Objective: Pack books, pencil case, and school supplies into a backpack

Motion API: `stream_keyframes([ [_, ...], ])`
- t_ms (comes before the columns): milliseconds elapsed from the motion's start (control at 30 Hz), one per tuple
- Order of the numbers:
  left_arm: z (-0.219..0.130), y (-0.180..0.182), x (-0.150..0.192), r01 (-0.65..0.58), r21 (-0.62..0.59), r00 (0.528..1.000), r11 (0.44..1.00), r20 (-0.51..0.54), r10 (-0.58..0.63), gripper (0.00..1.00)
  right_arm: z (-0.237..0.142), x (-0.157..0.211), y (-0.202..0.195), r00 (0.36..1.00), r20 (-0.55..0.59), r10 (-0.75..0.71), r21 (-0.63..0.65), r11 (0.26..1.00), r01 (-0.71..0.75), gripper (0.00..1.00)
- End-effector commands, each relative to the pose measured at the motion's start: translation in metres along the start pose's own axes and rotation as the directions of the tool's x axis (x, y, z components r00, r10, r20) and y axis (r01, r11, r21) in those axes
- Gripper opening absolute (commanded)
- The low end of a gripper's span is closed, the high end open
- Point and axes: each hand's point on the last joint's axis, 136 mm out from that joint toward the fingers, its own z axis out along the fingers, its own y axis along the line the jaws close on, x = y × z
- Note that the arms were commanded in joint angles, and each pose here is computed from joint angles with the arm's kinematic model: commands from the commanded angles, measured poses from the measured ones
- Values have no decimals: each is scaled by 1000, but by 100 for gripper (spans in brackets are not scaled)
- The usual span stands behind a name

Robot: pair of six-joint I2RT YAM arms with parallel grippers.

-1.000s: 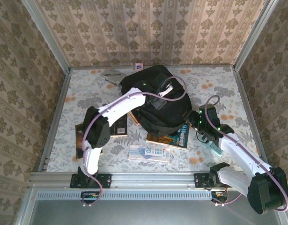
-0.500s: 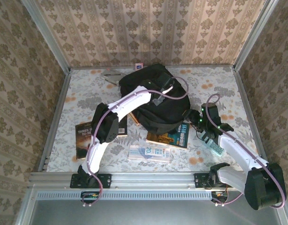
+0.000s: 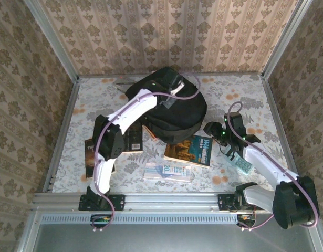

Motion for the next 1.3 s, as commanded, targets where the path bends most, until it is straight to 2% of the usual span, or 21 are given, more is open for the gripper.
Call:
stream_keyframes([
  [0, -44, 27, -18, 59, -15, 994, 998, 98, -57, 0, 4, -10, 23, 999, -16, -34, -61, 998, 33, 55],
  [133, -64, 44, -19, 76, -41, 990, 996, 119, -71, 0, 9, -24, 34, 999, -7, -35, -50, 998, 35, 55],
  [267, -83, 66, -19, 104, -86, 986, 991, 136, -91, 0, 8, -38, 57, 999, 9, -43, -97, 994, 44, 53],
  [367, -97, 81, -19, 126, -124, 983, 984, 149, -107, 0, 6, -46, 74, 994, 16, -105, -102, 989, 106, 52],
  [600, -134, 111, -19, 158, -206, 976, 966, 178, -122, 0, 40, -45, 77, 997, -60, -54, -92, 995, 48, 50],
  [733, -140, 115, -14, 152, -216, 978, 965, 175, -115, 0, 54, -38, 89, 989, -97, -111, -89, 991, 102, 50],
  [867, -133, 108, -1, 179, -148, 977, 973, 143, -158, 0, 60, -40, 96, 982, -107, -153, -76, 986, 145, 50],
  [1100, -108, 76, 27, 193, -5, 975, 981, 110, -192, 0, 66, -31, 130, 959, -145, -243, -192, 958, 214, 40],
  [1267, -97, 64, 41, 307, 166, 935, 937, 132, -329, 0, 72, -18, 156, 943, -179, -281, -316, 924, 216, 36],
])
